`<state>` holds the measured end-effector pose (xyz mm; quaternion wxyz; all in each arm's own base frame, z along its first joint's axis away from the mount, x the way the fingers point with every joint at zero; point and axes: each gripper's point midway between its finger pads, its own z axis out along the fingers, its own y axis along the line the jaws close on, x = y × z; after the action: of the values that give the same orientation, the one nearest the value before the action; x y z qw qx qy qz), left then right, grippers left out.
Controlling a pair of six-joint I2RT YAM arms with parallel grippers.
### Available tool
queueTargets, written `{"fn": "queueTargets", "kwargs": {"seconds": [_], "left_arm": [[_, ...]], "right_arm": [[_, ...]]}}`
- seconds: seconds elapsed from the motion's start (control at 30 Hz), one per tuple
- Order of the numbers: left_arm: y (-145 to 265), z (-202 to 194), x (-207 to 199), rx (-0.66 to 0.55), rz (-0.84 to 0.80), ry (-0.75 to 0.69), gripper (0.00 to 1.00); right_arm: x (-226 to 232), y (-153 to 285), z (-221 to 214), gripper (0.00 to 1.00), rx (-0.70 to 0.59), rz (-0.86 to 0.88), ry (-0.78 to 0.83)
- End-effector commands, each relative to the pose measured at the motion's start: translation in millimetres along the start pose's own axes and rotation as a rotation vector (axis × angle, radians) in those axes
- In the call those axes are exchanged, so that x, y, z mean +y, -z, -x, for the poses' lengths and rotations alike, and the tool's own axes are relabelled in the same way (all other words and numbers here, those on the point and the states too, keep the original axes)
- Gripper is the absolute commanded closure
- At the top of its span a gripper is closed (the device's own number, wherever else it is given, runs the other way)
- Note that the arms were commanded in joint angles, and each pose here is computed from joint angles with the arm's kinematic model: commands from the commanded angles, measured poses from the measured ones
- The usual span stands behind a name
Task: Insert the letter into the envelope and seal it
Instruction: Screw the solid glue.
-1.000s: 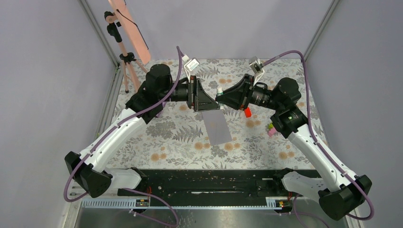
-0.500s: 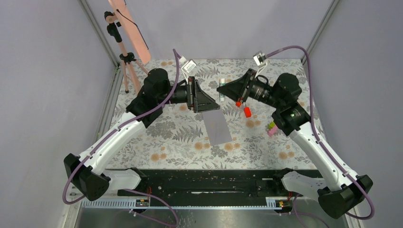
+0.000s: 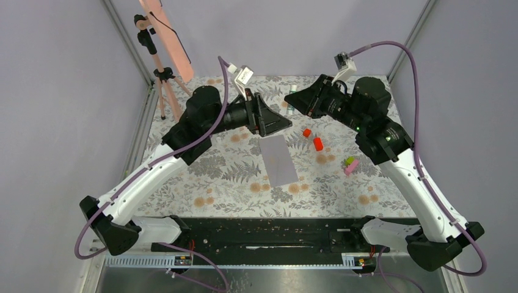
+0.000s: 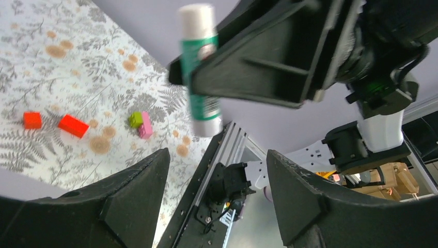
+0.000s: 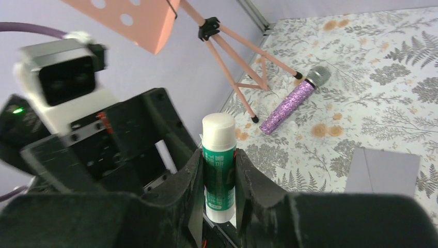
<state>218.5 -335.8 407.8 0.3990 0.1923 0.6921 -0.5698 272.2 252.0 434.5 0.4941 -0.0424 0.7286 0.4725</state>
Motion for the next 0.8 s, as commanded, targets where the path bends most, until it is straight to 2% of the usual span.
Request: {"fn": "queueTargets", "kwargs": {"seconds": [0.0,0.13,0.47,0.63,0.77], "left_arm": [[-8,34,-18,-0.099,0.022,-0.062,0.3],[-20,31,-20,-0.065,0.025,-0.065,0.31],[-28,30,-11,-0.041,0.067,-0.061,0.49],[-26,30,-11,-0.049,0.067,-0.064,0.63],[-21,36,-11,-0.088,0.07,-0.059,0.85]], "right_arm": [[3,2,12,1.0,-0.027,-0.049,0.019],[8,-1,12,1.0,-0.019,-0.029,0.019],[12,-5,11,1.0,-0.014,0.004,0.016],[13,-6,10,1.0,-0.014,0.011,0.015],[14,-6,9,1.0,-0.011,0.021,0.015]]}}
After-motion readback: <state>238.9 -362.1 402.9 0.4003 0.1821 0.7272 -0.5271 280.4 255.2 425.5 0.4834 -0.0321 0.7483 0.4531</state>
